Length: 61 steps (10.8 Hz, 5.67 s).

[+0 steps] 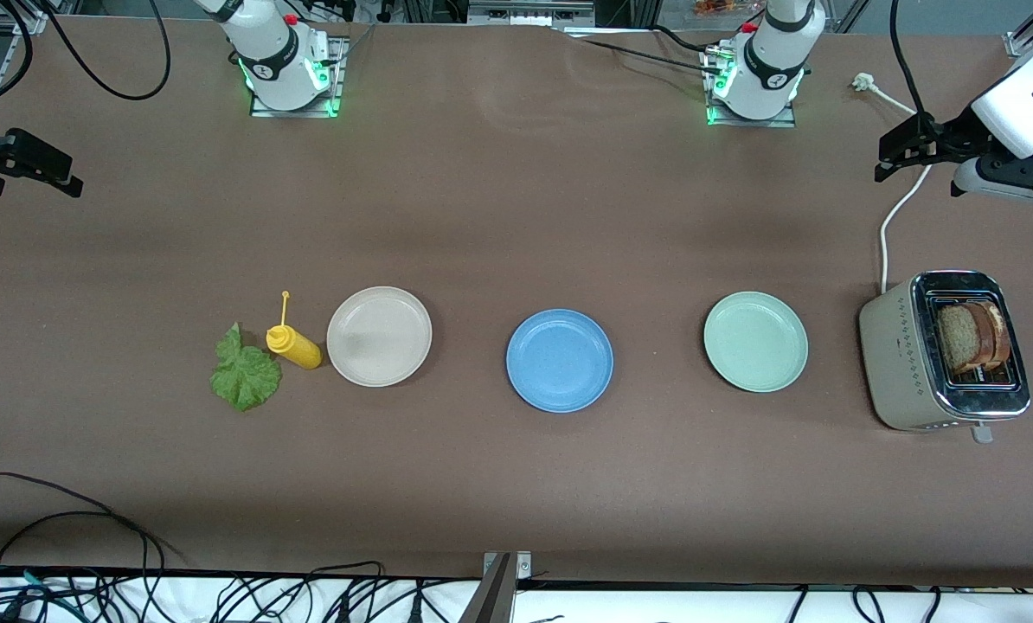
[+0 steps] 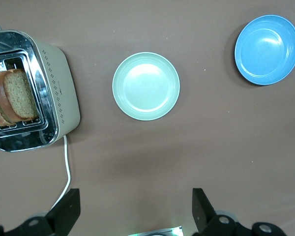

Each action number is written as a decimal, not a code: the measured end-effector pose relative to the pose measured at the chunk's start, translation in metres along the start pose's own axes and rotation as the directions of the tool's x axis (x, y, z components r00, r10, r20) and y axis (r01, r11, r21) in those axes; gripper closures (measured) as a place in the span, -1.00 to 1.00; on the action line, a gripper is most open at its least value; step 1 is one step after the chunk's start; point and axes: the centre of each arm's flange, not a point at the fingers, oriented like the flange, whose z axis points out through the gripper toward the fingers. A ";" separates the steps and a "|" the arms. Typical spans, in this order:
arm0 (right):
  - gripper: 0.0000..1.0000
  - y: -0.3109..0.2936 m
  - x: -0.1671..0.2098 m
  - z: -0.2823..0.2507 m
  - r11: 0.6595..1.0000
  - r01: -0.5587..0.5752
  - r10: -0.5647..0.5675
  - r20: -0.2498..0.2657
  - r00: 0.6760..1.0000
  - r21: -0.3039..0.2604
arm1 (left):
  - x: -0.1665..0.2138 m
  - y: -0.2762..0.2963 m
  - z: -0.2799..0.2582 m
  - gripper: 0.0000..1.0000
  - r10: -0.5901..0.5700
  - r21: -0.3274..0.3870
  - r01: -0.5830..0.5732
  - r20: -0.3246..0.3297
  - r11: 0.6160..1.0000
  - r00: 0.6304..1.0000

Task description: Make sandwich in blue plate with both arms

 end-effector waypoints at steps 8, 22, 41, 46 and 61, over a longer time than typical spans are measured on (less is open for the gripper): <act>-1.00 -0.003 -0.002 -0.004 1.000 0.005 -0.005 -0.003 1.000 0.000 | 0.000 -0.001 0.000 -1.00 -0.002 0.000 0.002 0.000 1.000 1.000; -1.00 0.005 0.002 0.003 0.999 -0.005 0.005 0.010 1.000 -0.032 | 0.000 -0.002 0.000 -1.00 -0.003 0.000 0.003 0.000 1.000 1.000; -1.00 0.005 0.002 0.003 0.999 -0.005 0.005 0.011 1.000 -0.032 | 0.000 -0.003 0.000 -1.00 -0.006 0.000 0.006 0.000 1.000 1.000; -1.00 0.005 0.002 0.003 0.999 -0.005 0.005 0.012 1.000 -0.032 | 0.000 -0.003 0.000 -1.00 -0.006 0.000 0.006 0.000 1.000 1.000; -1.00 0.007 0.000 0.004 0.999 -0.009 0.010 0.031 0.999 -0.032 | 0.000 -0.003 0.000 -1.00 -0.006 0.000 0.006 0.000 1.000 1.000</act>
